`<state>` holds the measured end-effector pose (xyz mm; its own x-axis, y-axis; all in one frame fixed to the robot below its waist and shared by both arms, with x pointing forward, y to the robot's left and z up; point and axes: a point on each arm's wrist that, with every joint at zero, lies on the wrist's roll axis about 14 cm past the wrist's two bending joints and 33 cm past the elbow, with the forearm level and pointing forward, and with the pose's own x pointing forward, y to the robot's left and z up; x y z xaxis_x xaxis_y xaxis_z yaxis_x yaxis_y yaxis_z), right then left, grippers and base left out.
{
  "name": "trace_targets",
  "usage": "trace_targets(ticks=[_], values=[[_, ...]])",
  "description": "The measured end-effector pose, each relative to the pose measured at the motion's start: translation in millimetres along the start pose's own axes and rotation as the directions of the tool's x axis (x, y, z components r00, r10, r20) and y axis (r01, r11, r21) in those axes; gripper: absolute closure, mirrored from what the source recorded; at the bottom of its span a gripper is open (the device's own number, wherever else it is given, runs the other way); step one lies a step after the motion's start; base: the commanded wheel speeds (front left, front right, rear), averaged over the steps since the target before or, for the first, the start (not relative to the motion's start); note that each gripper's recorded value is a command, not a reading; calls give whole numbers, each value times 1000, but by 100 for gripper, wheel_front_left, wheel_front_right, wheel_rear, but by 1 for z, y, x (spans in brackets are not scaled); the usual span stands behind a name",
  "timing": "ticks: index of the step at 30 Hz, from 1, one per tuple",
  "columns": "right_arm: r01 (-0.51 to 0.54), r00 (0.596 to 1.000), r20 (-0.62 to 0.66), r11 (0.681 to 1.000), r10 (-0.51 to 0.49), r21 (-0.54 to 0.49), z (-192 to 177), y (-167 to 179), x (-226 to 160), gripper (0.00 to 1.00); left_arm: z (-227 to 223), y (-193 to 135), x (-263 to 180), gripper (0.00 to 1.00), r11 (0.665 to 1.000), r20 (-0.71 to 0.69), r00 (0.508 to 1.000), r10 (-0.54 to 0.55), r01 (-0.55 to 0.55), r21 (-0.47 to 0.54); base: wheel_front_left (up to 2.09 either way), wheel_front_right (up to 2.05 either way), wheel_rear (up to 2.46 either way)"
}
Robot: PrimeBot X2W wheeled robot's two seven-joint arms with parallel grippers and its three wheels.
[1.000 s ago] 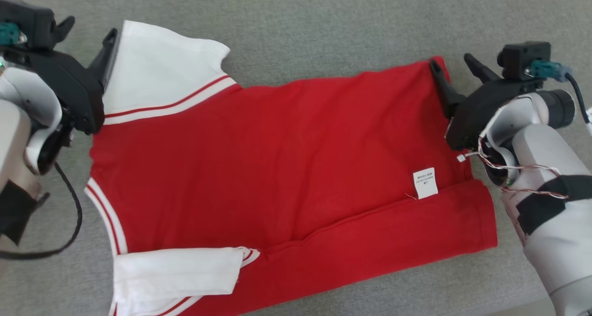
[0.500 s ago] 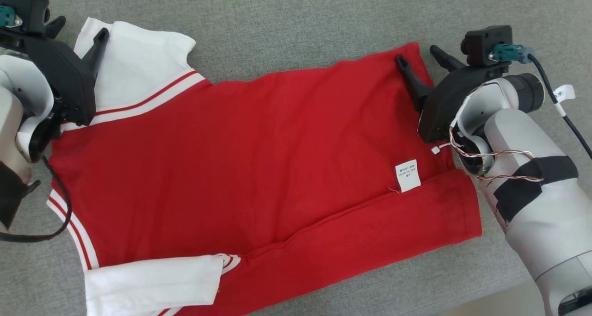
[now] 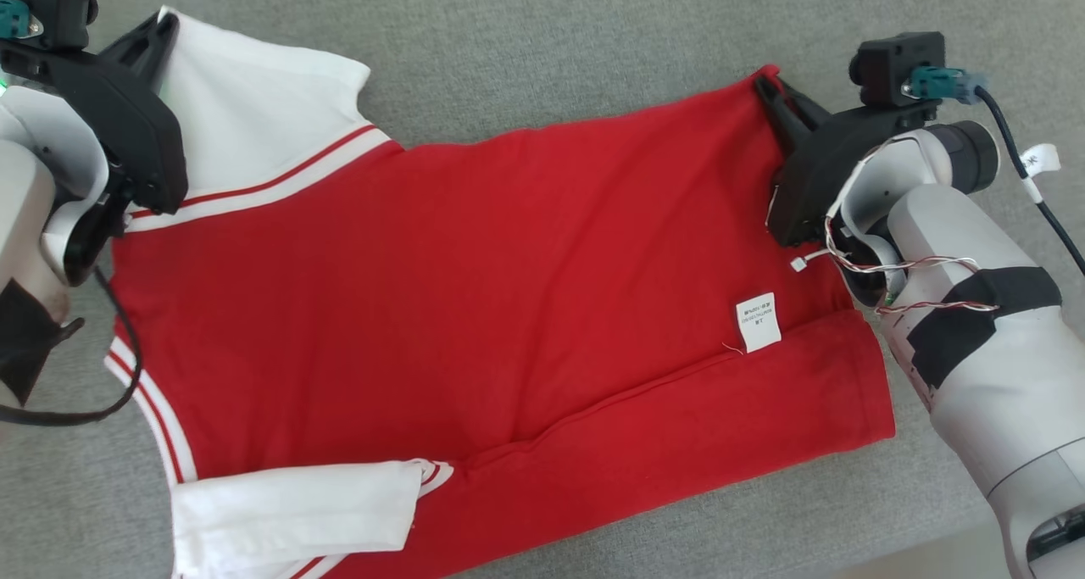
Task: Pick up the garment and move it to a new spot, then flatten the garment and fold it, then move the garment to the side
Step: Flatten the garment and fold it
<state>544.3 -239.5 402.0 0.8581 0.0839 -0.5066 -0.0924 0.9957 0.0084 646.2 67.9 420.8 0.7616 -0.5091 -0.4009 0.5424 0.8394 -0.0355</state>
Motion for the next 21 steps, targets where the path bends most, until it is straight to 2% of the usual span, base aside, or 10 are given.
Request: trace_targets(ticks=[12, 21], values=[[-6, 986, 167, 1000, 6, -2, 26, 0, -28, 100, 61, -16, -49, 100, 1000, 278, 961, -10, 16, -17, 0, 0, 0], [-30, 970, 240, 1000, 28, 5, 19, 3, -52, 100, 61, -35, -107, 100, 994, 379, 925, 14, 27, -103, 0, 0, 0]])
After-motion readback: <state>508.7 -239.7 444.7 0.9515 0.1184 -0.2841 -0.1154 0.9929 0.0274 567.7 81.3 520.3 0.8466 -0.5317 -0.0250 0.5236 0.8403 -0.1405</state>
